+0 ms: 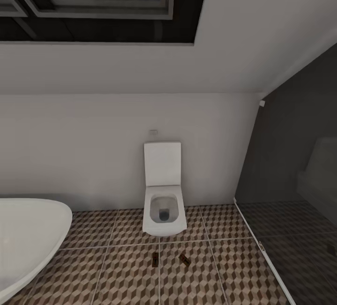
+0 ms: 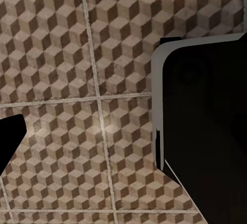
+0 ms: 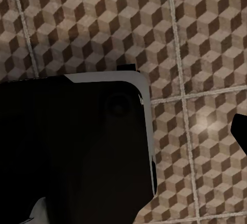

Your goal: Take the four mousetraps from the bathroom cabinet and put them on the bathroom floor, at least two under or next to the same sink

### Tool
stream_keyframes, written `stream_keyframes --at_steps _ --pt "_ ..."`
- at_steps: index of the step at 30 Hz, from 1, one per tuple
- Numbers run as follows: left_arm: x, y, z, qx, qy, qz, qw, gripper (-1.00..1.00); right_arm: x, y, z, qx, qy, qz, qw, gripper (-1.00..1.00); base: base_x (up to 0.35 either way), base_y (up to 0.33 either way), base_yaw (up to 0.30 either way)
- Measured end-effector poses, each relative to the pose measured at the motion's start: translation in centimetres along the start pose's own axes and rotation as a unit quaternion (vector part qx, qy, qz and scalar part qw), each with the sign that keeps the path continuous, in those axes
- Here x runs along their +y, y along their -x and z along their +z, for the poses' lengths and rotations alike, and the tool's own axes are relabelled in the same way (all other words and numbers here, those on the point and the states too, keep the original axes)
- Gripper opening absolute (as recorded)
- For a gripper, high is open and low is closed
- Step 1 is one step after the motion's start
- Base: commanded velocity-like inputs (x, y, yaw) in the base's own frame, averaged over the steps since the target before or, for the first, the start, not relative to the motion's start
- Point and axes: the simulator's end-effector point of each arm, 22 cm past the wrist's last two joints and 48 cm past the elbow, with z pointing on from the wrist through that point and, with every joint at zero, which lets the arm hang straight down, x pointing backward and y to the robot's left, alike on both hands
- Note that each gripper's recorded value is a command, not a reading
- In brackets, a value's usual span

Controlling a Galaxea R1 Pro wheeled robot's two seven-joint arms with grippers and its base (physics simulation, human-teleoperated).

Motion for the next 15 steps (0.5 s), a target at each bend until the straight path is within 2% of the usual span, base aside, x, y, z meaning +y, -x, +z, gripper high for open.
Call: stream_keyframes --at_steps 15 --pt "0.00 0.00 0.00 0.000 0.000 0.000 1.0000 1.00 0.00 0.00 0.00 0.000 0.000 0.000 1.0000 1.00 0.000 0.000 0.000"
